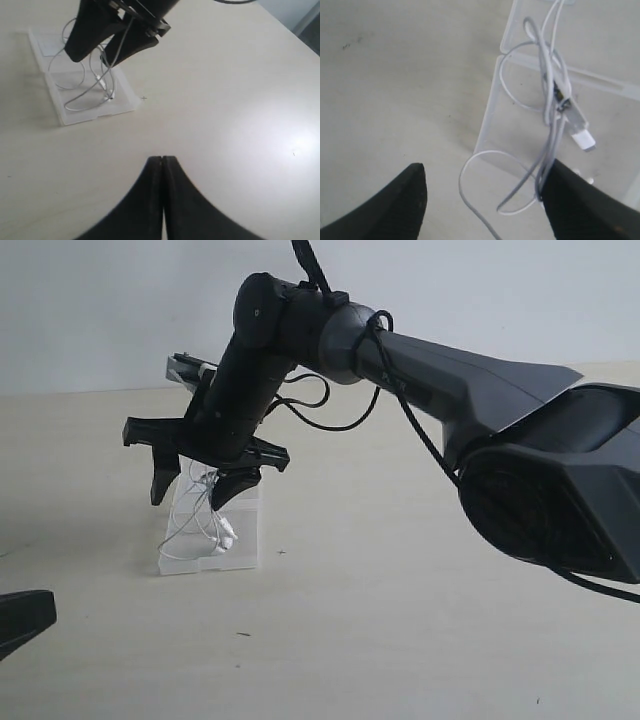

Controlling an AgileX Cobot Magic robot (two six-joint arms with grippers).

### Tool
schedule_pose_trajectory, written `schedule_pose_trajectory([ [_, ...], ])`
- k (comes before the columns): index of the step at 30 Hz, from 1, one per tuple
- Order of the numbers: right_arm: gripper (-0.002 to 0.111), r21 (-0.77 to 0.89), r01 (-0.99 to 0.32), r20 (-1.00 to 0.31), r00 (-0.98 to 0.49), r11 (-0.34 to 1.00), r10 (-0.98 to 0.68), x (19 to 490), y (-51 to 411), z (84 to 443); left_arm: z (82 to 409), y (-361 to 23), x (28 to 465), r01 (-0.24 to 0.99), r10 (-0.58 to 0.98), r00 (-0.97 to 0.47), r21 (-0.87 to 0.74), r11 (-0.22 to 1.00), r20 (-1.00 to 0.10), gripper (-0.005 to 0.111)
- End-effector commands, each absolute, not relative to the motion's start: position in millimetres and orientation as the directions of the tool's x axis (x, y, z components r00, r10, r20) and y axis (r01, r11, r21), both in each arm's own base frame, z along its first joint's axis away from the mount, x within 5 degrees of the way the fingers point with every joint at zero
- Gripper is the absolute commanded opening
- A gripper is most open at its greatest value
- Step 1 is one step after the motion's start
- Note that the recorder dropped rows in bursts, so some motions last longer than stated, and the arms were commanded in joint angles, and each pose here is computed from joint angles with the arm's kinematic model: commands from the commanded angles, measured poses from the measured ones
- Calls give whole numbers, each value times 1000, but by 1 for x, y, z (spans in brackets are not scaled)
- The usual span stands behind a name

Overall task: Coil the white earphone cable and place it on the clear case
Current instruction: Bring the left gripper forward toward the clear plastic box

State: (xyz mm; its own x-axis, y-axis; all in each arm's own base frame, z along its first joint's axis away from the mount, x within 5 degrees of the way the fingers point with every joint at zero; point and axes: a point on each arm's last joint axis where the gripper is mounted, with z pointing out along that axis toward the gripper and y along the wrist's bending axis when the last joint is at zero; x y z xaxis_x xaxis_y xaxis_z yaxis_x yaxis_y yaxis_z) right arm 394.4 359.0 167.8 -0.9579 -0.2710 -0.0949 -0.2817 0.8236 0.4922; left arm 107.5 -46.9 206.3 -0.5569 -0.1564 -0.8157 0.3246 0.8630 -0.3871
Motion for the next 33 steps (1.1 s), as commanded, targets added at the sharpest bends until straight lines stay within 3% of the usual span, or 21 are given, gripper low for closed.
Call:
schedule_pose_trajectory([
  [1, 63, 506, -288, -106, -956, 813, -272, 395, 359, 173, 206, -49, 105, 388, -86, -540, -338, 857, -838, 0],
  [4, 63, 505, -294, -110, -954, 812, -278, 395, 359, 173, 206, -47, 107, 385, -56, -516, -289, 876, -855, 0],
  [11, 63, 516, -317, -119, -946, 795, -300, 394, 360, 174, 205, -31, 118, 217, -103, -483, -233, 948, -869, 0],
  [19, 63, 509, -331, -128, -942, 794, -310, 395, 360, 173, 244, -35, 152, 278, -22, -421, -152, 948, -907, 0],
  [26, 63, 509, -353, -146, -934, 785, -325, 395, 360, 176, 196, -43, 184, 364, 144, -612, -116, 924, -778, 0],
  [33, 63, 509, -360, -153, -932, 782, -330, 395, 360, 178, 193, -52, 205, 403, 19, -448, -183, 896, -894, 0],
])
